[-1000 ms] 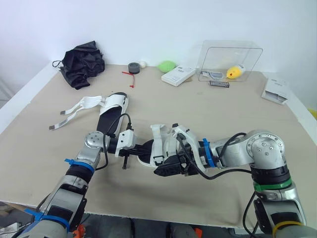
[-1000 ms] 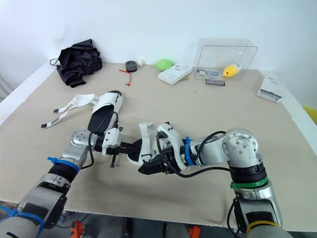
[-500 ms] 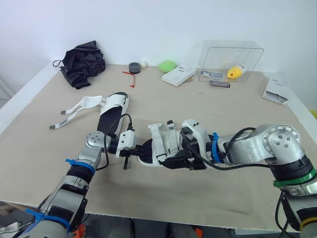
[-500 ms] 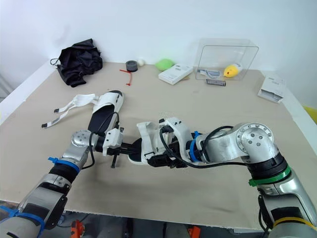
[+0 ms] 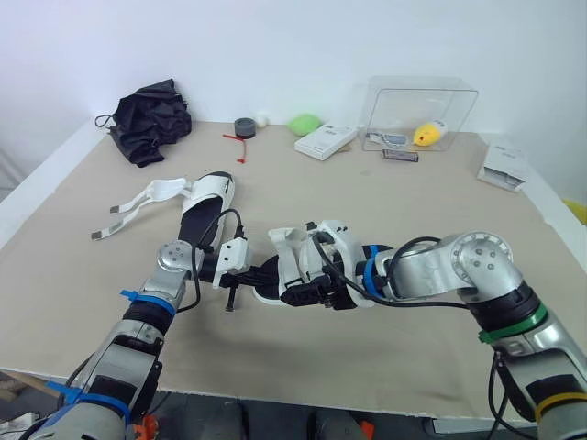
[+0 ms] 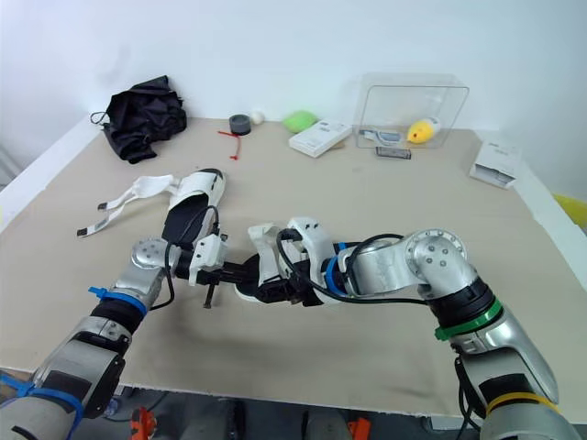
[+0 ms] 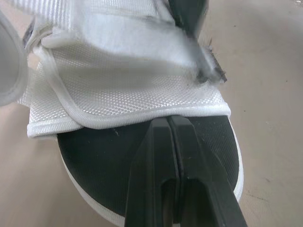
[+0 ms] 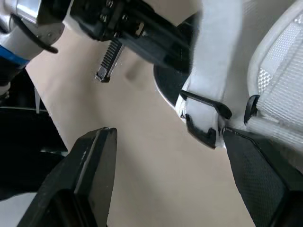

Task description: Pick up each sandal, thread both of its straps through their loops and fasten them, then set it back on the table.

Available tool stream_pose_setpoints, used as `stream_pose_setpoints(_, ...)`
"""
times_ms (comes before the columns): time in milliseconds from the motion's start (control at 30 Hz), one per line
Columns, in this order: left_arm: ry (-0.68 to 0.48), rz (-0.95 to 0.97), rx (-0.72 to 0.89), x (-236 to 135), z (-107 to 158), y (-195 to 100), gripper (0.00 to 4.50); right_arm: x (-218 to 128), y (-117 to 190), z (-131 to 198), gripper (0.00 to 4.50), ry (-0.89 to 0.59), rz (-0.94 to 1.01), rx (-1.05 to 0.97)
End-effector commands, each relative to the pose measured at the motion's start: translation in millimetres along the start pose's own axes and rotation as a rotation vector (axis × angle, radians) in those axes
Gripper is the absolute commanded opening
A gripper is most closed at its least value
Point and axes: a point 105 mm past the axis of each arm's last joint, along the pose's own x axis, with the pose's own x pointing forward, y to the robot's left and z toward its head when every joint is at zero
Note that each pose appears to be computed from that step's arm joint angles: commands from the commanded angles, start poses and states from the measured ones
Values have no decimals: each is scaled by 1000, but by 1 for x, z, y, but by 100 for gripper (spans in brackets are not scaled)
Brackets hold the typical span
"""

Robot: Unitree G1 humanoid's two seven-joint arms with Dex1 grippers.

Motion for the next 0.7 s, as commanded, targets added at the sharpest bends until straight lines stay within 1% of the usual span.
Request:
stream_pose_setpoints(33,114,-159,-132,16,-39,-40,0,-1,7,7,383,-2,56,-18)
stream_pose_setpoints(233,116,-151,-139,13,-41,-42,0,1,9,6,383,25,64,-26)
stream_pose_setpoints(433,119,-145,-139,11,-41,-43,0,5,9,9,383,19,70,-5)
stream_pose_setpoints(533,121,-142,-138,11,-41,-43,0,5,8,10,300,10,71,6)
stream_pose_setpoints(567,121,-141,-138,11,-41,-43,0,5,8,10,243,7,71,9)
stream_pose_setpoints(600,122,-141,-137,11,-41,-43,0,5,8,11,230,3,73,11)
stream_pose_setpoints(633,122,-141,-137,11,-41,-43,0,6,9,11,168,-2,78,14)
stream_pose_setpoints(667,122,-141,-137,11,-41,-42,0,5,9,12,153,-8,84,17)
stream_pose_setpoints(700,122,-140,-137,11,-41,-42,0,5,10,13,124,-11,87,18)
